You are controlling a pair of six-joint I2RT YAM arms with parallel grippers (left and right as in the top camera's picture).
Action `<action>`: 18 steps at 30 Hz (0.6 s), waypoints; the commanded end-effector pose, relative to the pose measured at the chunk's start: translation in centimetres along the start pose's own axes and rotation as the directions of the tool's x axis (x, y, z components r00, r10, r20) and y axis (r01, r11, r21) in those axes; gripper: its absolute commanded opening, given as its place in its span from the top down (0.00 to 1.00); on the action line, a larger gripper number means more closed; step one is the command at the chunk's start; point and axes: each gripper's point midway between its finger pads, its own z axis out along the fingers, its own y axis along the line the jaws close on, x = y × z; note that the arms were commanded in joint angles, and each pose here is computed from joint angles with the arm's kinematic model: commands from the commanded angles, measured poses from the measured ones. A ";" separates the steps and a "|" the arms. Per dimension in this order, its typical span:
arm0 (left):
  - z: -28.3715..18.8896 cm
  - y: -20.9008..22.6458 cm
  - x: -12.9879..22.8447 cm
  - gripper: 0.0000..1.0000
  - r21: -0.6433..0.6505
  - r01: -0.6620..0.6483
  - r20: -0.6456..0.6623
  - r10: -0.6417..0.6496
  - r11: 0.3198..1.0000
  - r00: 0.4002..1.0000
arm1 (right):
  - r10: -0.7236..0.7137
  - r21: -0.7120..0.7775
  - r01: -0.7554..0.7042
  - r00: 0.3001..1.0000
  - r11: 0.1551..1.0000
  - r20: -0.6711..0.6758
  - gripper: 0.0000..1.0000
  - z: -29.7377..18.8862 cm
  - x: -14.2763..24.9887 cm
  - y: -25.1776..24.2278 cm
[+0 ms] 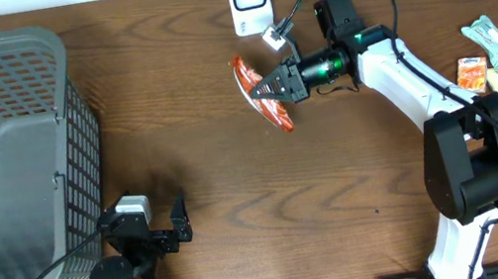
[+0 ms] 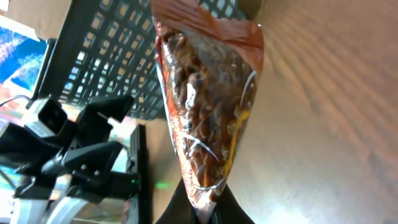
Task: Scan the item barcode
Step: 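Raise the candy bar up to the white scanner window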
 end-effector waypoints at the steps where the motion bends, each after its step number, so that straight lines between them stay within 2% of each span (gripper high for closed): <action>1: 0.2 -0.2 1.1 0.02 0.015 0.003 -0.027 -0.003 1.000 1.000 | -0.012 0.082 0.010 1.000 0.997 0.025 0.99 0.0 -1.2 -1.2; 3: 0.2 -0.2 1.2 0.02 0.015 0.003 -0.028 -0.003 1.000 1.000 | -0.049 0.225 0.038 0.998 0.973 0.044 0.99 0.0 -2.3 -3.4; 6: 0.2 -0.2 1.2 0.02 0.015 0.003 -0.028 -0.003 1.000 1.000 | -0.113 0.328 0.090 0.992 0.940 0.052 0.99 0.1 -3.8 -4.4; 9: 0.2 -0.2 1.2 0.02 0.015 0.003 -0.028 -0.003 1.000 1.000 | -0.202 0.502 0.163 0.979 0.849 0.023 0.99 -0.2 -5.7 -5.9; 12: 0.2 -0.2 1.1 0.02 0.015 0.003 -0.027 -0.003 1.000 1.000 | -0.322 0.659 0.283 0.944 0.697 -0.066 0.99 0.1 -7.6 -6.6; 14: 0.2 -0.2 1.2 0.02 0.015 0.003 -0.028 -0.003 1.000 1.000 | -0.414 0.785 0.354 0.900 0.508 -0.138 0.99 -0.7 -10.1 -7.2; 15: 0.2 -0.2 1.2 0.02 0.015 0.003 -0.028 -0.003 1.000 1.000 | -0.443 0.819 0.364 0.884 0.444 -0.152 0.99 -1.2 -11.3 -7.7; 18: 0.2 -0.2 1.1 0.02 0.015 0.003 -0.027 -0.003 1.000 1.000 | -0.497 0.867 0.384 0.846 0.317 -0.193 0.99 -2.4 -13.8 -9.3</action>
